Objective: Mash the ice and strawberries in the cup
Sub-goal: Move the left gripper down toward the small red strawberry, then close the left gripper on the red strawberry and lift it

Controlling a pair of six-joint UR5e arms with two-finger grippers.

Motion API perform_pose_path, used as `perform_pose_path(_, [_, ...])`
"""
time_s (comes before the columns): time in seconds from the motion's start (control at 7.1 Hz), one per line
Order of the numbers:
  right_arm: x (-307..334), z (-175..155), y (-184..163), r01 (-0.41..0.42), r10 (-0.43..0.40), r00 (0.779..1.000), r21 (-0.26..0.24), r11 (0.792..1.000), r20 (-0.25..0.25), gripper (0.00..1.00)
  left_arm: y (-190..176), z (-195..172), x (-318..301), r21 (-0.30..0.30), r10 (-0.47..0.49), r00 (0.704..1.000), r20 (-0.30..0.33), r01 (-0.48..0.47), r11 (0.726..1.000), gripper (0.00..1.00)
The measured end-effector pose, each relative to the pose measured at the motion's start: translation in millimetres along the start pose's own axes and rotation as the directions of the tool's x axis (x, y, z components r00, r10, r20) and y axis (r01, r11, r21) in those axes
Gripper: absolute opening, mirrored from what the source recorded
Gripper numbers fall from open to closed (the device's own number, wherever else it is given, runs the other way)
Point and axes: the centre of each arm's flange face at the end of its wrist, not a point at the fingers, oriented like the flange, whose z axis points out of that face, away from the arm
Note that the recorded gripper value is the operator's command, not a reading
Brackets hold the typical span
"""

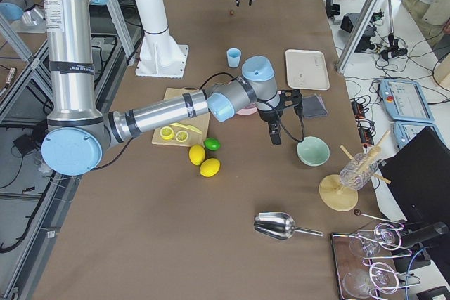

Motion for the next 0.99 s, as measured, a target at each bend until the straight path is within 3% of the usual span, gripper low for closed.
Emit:
perform_pose_path(0.42, [3.9,-1.3,6.0,-0.003,0.003,1.0,0.001,1.0,-0.011,1.0,12.4,21.1,23.6,0.002,0.074,0.997,-0.036,-0.074,0.997,0.96])
perform_pose_path(0.7, [6.2,-0.5,7.0,-0.005,0.006,1.0,0.002,1.0,-0.02,1.0,14.7,28.2,30.7,0.0,0.091,0.995,-0.047,-0.091,0.996,0.81])
perform_pose_path(0.99, [9.8,0.7,9.3,-0.009,0.009,0.999,0.003,1.0,-0.032,1.0,11.8,39.6,38.7,-0.012,0.109,0.993,-0.054,-0.11,0.994,0.8])
